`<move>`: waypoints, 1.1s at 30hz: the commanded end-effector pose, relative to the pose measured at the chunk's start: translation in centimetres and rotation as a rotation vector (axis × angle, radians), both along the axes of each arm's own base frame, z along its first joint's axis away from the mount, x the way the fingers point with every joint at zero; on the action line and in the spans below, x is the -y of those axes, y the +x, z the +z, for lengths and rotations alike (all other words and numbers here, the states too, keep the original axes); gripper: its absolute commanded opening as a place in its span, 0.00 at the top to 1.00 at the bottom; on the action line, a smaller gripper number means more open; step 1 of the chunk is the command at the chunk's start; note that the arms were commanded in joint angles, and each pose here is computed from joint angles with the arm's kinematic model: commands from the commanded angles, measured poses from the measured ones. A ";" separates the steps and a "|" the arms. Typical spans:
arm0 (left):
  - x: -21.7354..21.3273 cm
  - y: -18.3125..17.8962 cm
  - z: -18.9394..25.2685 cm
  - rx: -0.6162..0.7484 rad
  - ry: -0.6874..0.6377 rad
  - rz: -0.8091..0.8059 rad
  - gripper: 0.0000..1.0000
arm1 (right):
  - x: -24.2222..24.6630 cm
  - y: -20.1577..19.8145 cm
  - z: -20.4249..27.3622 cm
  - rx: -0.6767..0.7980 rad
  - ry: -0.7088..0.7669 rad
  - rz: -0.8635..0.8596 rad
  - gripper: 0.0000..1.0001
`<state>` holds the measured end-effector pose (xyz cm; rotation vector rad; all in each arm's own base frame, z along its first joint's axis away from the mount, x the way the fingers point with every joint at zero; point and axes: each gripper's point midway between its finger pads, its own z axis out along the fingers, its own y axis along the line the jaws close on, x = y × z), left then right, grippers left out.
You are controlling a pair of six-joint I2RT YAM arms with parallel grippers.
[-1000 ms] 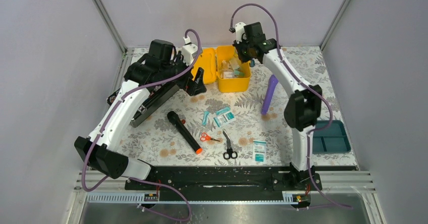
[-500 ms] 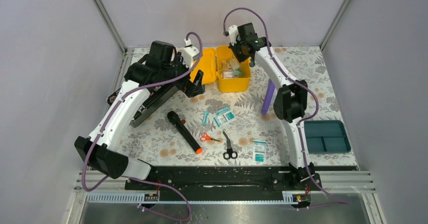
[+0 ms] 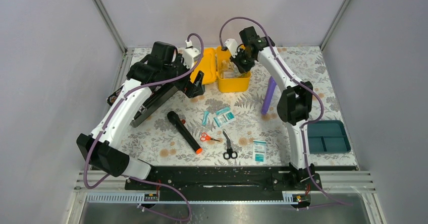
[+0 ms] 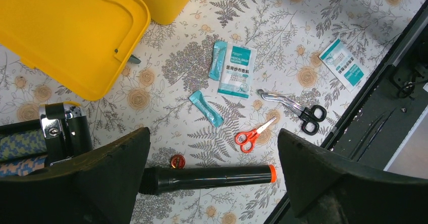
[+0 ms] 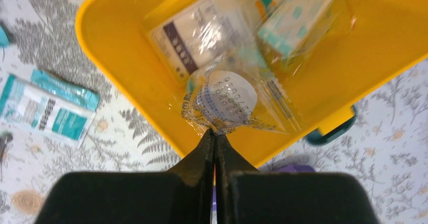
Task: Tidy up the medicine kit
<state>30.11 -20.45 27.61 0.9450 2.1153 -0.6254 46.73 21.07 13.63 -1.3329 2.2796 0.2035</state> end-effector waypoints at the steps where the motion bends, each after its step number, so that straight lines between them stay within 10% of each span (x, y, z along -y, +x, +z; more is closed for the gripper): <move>1: 0.6 0.8 1.3 0.030 -0.043 -0.004 0.04 | -2.8 1.2 1.6 0.001 0.113 -0.010 1.00; 12: -0.2 0.4 1.1 0.048 -0.015 0.008 0.04 | -7.2 -0.8 -1.7 -0.100 0.139 -0.004 1.00; 16: -0.3 0.3 0.8 0.045 -0.010 0.008 0.04 | -6.8 -0.5 -0.6 -0.080 0.130 -0.028 0.70; 25: 0.3 1.2 1.1 0.046 -0.031 0.014 0.04 | -4.9 0.2 5.5 -0.004 0.227 -0.103 0.54; 33: 1.3 1.4 2.0 0.032 -0.089 0.005 0.04 | -4.0 -5.1 5.4 0.024 0.240 0.373 0.37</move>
